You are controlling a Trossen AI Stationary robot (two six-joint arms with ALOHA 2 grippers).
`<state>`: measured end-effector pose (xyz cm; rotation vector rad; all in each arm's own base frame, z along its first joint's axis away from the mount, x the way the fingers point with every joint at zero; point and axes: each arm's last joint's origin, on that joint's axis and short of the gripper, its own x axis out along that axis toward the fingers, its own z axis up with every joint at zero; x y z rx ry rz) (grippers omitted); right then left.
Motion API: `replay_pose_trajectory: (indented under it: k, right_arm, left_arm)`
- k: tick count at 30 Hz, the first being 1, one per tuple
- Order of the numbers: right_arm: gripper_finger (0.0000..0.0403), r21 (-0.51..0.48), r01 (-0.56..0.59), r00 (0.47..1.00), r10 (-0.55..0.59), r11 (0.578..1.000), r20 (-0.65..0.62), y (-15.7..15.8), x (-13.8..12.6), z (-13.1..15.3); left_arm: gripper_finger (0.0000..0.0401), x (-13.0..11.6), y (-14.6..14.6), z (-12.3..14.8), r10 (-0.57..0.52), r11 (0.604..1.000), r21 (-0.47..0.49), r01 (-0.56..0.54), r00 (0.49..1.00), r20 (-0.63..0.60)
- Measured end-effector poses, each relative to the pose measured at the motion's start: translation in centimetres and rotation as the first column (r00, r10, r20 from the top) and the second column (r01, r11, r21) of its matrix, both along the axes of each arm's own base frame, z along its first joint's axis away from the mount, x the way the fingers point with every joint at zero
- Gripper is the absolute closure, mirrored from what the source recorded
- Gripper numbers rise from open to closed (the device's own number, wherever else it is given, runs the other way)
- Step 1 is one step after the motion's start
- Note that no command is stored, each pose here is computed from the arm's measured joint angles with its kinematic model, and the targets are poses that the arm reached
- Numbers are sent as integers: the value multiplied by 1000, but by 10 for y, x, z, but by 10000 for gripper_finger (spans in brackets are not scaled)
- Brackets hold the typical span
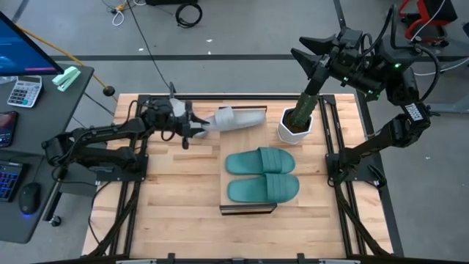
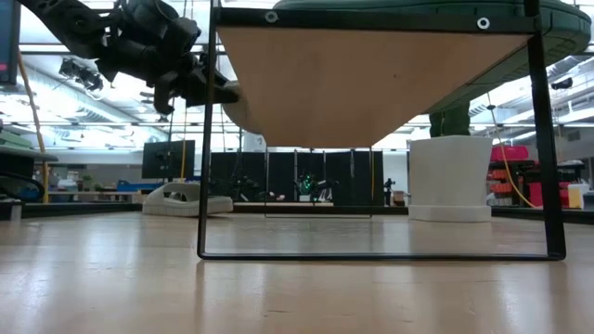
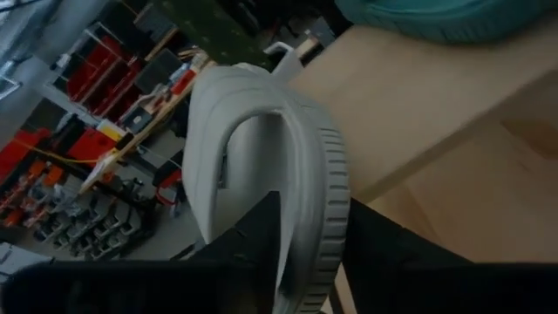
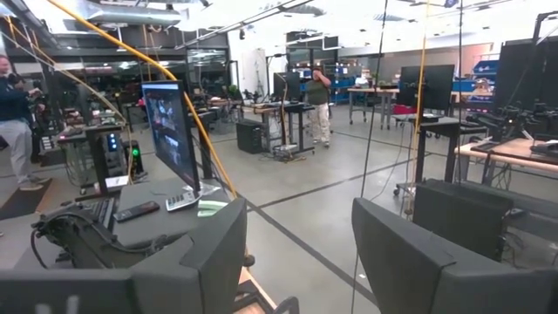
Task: Pick and place slides into the shelf
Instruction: Put the bottom gray slide on the shelf
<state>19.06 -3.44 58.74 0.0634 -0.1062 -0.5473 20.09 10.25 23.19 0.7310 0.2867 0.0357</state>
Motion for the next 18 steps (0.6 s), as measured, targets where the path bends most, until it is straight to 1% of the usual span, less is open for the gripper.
replay_pose_trajectory:
  k: [3, 8, 14, 18]
  right_arm:
    - [188, 0, -3, 1000, 3, 1000, 0, 0, 0, 0]
    - [188, -1, -18, 1000, 18, 1000, -1, 0, 0, 0]
    - [188, 0, -23, 1000, 23, 1000, -10, 1, 0, -1]
    - [188, -1, -27, 1000, 27, 1000, -10, 1, 0, -1]
  left_arm:
    - [263, 0, -2, -2, -18, 999, 30, 19, 999, -29]
    - [232, 0, -2, -3, -15, 999, 29, 17, 999, -40]
    - [211, -1, 0, -4, 18, 999, 35, -16, 999, -50]
    - [205, -1, -1, -5, 26, 1000, -1, -26, 998, -57]
